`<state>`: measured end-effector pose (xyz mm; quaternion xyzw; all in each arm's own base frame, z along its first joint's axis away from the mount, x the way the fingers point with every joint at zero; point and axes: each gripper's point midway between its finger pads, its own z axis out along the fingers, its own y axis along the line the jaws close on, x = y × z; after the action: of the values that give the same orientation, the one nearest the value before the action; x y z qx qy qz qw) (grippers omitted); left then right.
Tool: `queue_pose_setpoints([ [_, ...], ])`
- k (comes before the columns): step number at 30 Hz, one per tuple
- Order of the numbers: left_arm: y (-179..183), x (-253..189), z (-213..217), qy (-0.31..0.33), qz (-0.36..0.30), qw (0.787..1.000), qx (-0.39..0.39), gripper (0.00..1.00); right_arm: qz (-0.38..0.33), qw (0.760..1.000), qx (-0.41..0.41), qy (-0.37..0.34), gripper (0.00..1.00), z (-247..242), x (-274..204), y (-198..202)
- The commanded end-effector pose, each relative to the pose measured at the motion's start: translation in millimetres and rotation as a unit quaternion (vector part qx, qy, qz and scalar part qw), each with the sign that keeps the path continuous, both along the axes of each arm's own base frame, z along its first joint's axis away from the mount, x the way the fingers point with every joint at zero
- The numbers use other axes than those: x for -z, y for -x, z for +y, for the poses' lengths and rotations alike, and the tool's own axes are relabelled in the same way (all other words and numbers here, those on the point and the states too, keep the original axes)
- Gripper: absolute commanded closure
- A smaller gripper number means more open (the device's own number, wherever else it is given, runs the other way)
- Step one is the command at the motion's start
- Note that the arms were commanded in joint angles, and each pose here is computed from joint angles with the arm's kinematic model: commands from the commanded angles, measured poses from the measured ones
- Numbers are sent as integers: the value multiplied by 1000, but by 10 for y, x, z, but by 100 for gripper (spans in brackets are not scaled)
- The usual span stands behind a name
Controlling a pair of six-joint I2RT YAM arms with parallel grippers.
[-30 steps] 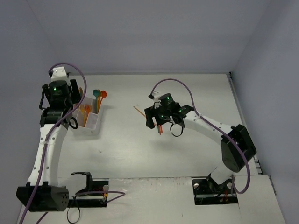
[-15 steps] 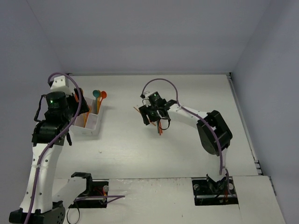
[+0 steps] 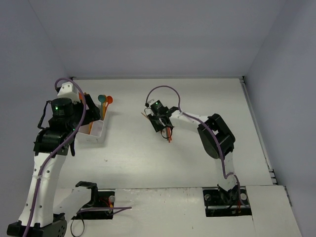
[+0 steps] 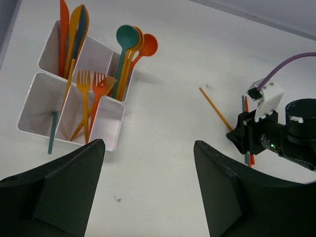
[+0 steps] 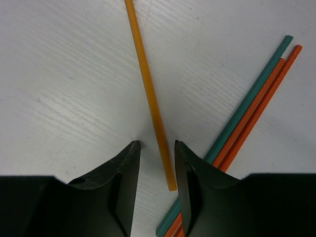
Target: Sort the eating utensils into containers
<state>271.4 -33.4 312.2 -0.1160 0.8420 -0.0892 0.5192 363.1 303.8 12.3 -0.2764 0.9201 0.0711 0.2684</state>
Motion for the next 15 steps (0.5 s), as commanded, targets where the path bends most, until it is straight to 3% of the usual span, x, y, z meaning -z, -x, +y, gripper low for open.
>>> queue_pose_setpoints([
  [1, -40, -239, -139, 31, -32, 999, 18, 30, -12, 998, -20, 51, 77, 24, 66, 127],
  [6, -50, -224, -245, 39, -26, 998, 30, 30, 0, 997, -42, 71, 99, 79, 186, 327],
  [10, -65, -191, -380, 50, -17, 998, 46, 30, -1, 997, -54, 51, 100, 136, 41, 381],
  [15, -101, -164, -586, 78, -1, 995, 62, 30, -36, 997, -68, -9, 100, 239, -536, 400],
])
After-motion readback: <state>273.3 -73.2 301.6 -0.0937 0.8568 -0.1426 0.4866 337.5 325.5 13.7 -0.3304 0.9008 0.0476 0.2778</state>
